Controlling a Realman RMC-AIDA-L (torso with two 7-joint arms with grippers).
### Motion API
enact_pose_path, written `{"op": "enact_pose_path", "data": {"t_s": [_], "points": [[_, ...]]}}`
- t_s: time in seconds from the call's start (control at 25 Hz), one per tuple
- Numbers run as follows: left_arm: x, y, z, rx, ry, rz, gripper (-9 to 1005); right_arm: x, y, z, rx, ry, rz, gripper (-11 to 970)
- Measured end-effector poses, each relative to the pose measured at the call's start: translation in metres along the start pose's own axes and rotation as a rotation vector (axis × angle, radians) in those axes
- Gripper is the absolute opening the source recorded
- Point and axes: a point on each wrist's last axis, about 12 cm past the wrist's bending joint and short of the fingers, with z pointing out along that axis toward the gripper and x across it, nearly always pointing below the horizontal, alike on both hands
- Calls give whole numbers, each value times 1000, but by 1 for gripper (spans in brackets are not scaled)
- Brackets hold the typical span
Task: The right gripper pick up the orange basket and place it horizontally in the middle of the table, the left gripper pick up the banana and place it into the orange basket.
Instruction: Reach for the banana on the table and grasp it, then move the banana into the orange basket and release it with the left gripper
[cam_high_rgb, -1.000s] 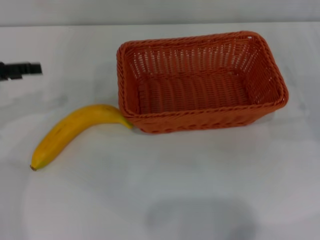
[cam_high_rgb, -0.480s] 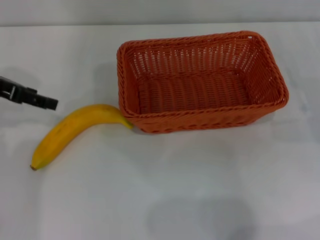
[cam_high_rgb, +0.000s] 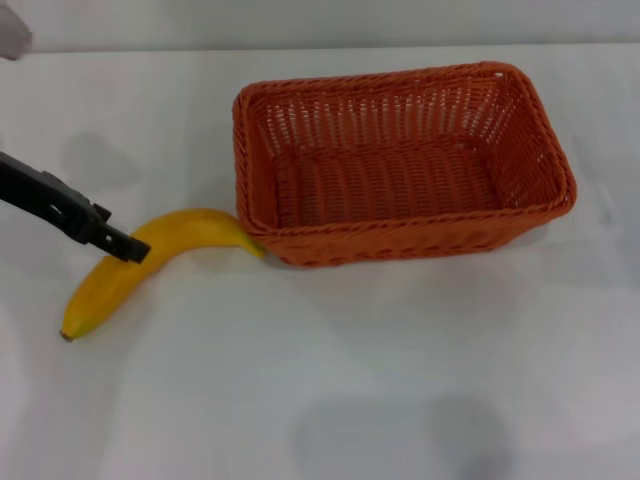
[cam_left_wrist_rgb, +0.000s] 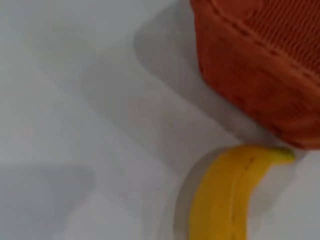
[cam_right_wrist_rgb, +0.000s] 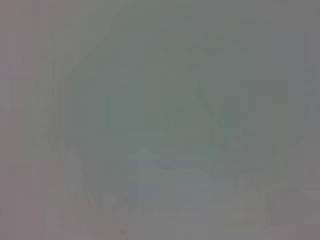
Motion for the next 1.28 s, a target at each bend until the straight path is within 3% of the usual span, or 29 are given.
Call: {"op": "enact_pose_path", "data": {"t_s": [0.36,0.8,0.92,1.16,1.28], "points": [[-11,-15,28,-5,60,58,870,0,0,-1,2,-1,2,629],[-7,-14,35,-22,96,64,667,0,-5,-3,35,-6,15,628],[-4,-9,29,-40,84,32,511,1,-7,-4,41,-4,15,628],[17,12,1,-142,3,-136,519,1,-8,-5,44,-1,14,628],[21,23,-20,-218,-122,-210,523,1,-9,-6,47,-1,13,628]]}}
